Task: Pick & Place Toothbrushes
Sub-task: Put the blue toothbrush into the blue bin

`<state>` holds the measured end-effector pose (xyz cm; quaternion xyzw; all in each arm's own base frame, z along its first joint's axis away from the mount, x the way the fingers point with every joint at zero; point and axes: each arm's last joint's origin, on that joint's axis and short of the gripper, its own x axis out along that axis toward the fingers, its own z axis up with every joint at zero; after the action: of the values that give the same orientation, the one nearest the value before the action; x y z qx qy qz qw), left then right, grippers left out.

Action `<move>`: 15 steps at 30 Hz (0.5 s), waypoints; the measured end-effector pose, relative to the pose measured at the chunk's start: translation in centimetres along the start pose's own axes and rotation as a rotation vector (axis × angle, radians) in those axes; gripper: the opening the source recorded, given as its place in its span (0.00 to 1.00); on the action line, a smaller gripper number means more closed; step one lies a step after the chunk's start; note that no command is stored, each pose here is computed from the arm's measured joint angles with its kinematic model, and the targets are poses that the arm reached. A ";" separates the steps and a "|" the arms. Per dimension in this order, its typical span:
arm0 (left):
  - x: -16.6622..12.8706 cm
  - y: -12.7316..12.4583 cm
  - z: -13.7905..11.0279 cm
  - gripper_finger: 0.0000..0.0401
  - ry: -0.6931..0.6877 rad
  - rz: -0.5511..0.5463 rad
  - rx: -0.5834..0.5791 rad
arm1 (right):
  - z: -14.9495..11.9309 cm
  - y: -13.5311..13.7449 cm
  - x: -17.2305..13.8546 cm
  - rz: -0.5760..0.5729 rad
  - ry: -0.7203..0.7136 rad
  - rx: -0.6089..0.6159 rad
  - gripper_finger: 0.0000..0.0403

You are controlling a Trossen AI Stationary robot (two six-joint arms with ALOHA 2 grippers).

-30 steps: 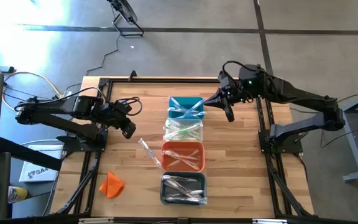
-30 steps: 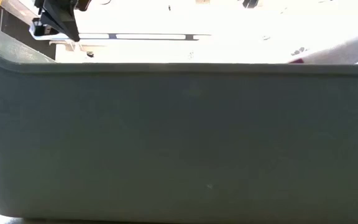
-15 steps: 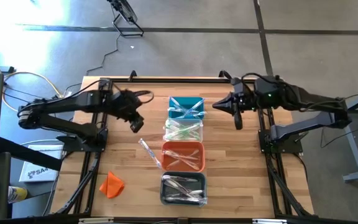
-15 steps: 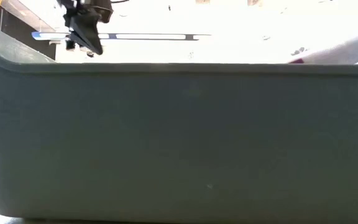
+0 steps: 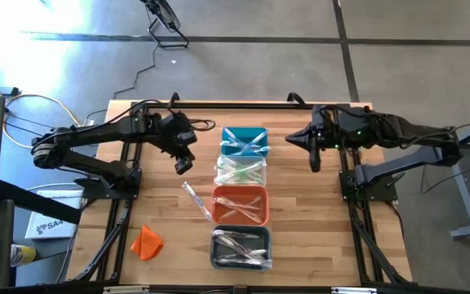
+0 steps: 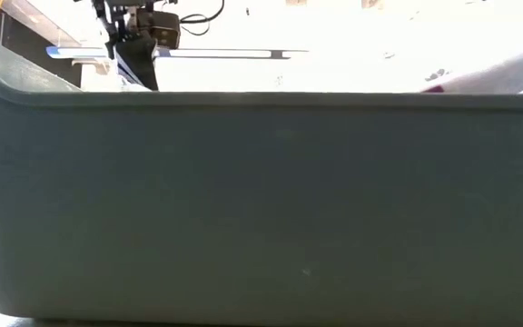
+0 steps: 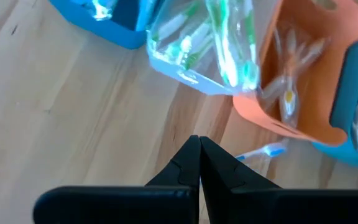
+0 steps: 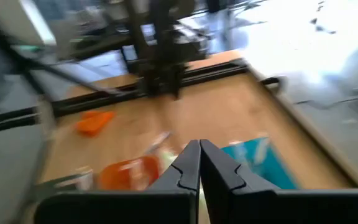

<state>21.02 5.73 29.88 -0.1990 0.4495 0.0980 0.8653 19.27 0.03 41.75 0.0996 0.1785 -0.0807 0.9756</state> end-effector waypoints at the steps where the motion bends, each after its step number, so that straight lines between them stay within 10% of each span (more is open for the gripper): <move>1: 0.0 0.0 0.0 0.00 0.002 -0.010 0.018 | -0.1 0.0 -0.3 0.047 0.016 0.007 0.01; 6: 0.0 -0.1 0.0 0.00 0.004 -0.028 0.048 | -1.0 0.4 -0.5 0.133 0.131 0.048 0.01; 15: 0.0 -0.1 -0.1 0.00 0.006 -0.028 0.113 | -1.0 0.4 -0.6 -0.150 0.038 0.012 0.01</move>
<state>20.99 5.63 29.90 -0.1563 0.4542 0.0598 0.8751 18.46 0.70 41.16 0.0932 0.2033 -0.1529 0.9626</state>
